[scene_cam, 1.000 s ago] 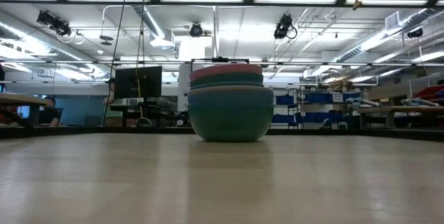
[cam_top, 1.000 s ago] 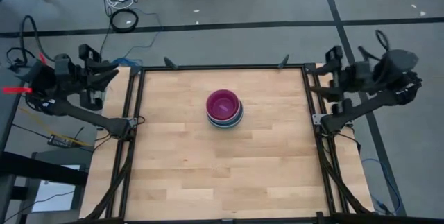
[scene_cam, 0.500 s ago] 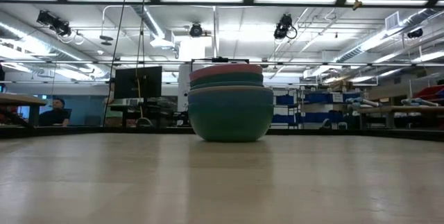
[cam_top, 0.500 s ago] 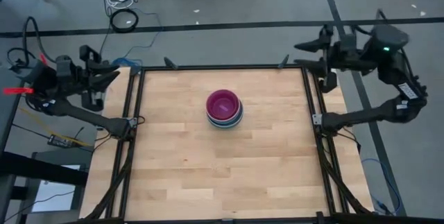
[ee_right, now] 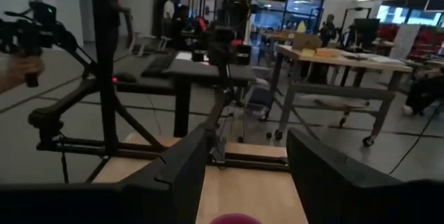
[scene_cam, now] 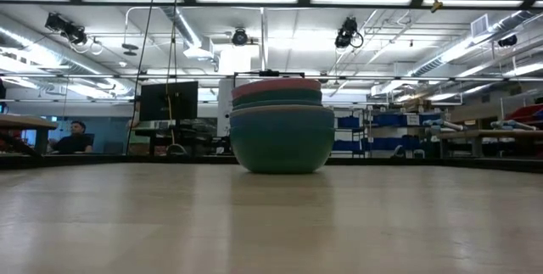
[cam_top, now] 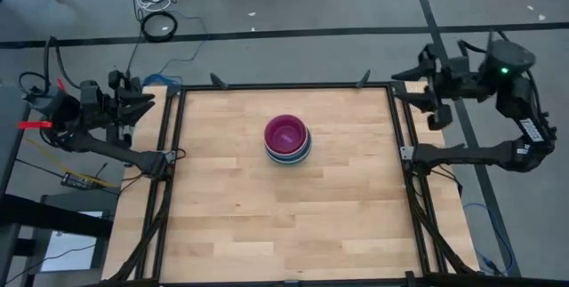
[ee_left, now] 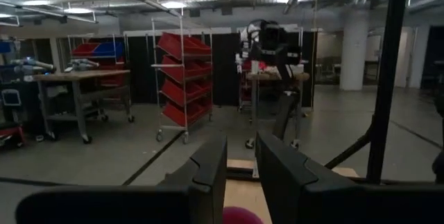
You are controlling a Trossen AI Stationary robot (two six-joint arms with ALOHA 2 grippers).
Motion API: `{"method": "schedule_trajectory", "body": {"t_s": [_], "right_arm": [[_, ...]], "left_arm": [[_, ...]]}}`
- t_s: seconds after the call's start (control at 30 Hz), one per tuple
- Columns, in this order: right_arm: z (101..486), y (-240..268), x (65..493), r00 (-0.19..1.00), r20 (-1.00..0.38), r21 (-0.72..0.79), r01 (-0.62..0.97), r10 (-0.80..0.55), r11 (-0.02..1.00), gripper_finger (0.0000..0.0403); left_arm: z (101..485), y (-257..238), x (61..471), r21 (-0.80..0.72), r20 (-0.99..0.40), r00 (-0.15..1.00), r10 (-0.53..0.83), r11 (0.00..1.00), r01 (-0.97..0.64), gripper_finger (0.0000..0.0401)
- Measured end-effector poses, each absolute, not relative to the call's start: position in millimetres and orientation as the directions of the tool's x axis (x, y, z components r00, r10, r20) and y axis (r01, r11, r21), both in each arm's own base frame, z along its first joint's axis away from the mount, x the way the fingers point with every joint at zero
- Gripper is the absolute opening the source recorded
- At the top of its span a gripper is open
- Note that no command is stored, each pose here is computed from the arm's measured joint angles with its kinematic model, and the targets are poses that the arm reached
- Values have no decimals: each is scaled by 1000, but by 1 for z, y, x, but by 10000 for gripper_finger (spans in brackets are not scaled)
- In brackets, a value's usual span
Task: Nest bowls inside each other
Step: Return to Home Position
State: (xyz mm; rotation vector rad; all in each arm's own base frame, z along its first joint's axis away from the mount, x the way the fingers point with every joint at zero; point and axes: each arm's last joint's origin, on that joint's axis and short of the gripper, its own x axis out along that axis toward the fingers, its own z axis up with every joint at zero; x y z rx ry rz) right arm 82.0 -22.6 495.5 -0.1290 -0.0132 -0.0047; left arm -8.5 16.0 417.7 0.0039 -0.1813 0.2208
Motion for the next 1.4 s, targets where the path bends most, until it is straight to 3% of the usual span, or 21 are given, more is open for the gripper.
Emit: {"method": "schedule_trajectory", "body": {"t_s": [0.23,0.77,1.03,1.4], "right_arm": [[474,-20,77,999,43,-119,-18,24,993,190],[391,-33,108,998,59,-30,-11,13,999,190],[359,-24,87,989,150,-5,-14,15,1000,190],[308,-19,72,988,150,37,28,-34,999,190]], "left_arm": [[401,16,-8,-33,213,953,217,976,-215,85],[374,10,15,-5,144,967,208,978,-209,85],[342,8,21,-37,193,959,210,978,-206,85],[299,4,34,-62,211,957,199,980,-190,85]]}}
